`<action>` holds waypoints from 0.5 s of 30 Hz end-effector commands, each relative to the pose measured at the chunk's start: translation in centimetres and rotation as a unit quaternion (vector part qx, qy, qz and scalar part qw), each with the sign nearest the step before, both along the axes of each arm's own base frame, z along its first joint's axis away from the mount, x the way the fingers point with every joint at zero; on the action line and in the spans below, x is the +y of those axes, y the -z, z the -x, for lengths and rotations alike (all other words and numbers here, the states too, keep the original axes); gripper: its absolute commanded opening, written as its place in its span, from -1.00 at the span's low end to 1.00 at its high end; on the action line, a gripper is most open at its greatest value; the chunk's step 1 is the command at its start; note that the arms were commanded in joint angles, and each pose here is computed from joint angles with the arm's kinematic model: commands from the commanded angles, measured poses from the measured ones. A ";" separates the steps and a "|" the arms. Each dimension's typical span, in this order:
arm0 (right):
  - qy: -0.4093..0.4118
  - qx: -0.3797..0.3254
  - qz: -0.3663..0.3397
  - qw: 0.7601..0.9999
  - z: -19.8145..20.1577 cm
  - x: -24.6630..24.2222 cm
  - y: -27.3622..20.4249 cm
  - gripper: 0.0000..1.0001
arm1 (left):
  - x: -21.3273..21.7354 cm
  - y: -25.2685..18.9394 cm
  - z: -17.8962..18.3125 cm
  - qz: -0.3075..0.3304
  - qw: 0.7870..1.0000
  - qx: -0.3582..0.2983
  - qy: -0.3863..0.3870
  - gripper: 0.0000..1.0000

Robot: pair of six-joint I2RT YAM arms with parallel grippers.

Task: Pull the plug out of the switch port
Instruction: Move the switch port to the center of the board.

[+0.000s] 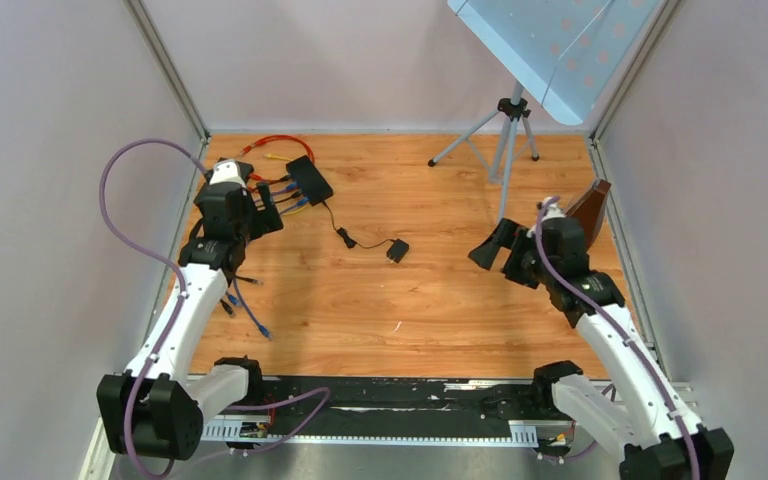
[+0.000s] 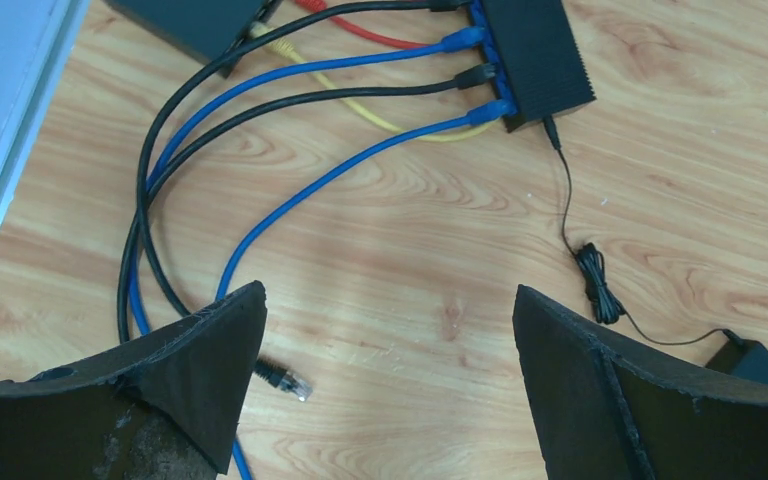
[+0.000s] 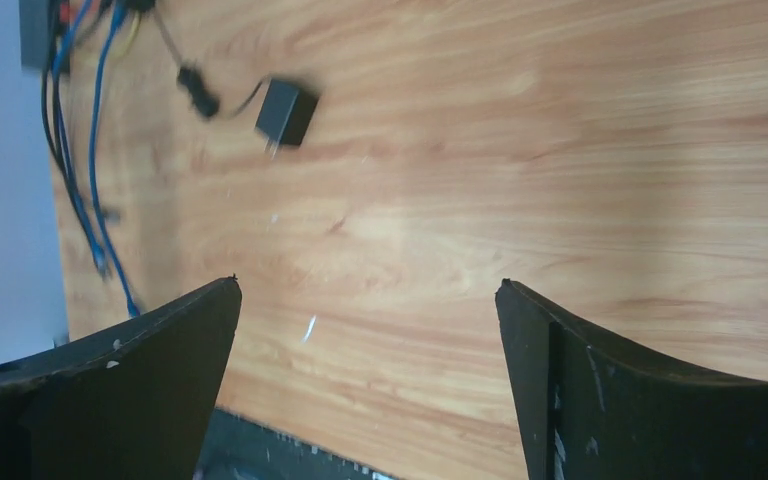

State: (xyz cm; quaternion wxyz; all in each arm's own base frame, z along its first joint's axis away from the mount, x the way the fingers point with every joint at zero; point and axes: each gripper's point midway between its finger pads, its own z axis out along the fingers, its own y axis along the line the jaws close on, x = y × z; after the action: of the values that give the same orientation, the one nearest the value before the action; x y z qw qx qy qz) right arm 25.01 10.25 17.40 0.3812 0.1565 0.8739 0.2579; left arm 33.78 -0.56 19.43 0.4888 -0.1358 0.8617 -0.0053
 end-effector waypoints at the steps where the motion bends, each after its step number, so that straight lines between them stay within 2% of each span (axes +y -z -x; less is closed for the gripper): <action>1: -0.102 -0.041 0.013 0.994 -0.4 5.6 -2.5 1.00 | 1.8 -4.0 0.2 0.020 0.993 -0.091 -0.072 1.00; 5: -0.170 -0.038 0.031 0.984 -0.9 10.5 -2.2 1.00 | 2.9 -4.8 1.2 0.004 0.991 -0.087 -0.098 1.00; 9: -0.225 -0.050 0.040 0.972 -2.0 15.9 -2.3 1.00 | 4.1 -4.3 2.9 0.014 0.986 -0.055 -0.154 1.00; 13: -0.268 -0.048 0.041 0.961 -4.3 21.4 -2.7 0.82 | 2.7 -4.3 2.7 0.029 0.992 -0.053 -0.109 1.00; 15: -0.273 -0.043 0.040 0.960 -5.7 23.8 -2.4 0.85 | 2.4 -4.5 2.7 0.043 0.991 -0.051 -0.115 1.00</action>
State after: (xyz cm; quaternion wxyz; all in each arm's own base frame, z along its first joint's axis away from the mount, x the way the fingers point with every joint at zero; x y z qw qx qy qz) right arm 27.15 29.32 16.77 0.2921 -0.0908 0.9049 0.2960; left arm 31.18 2.22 22.31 0.5177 -0.2338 0.8224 0.0295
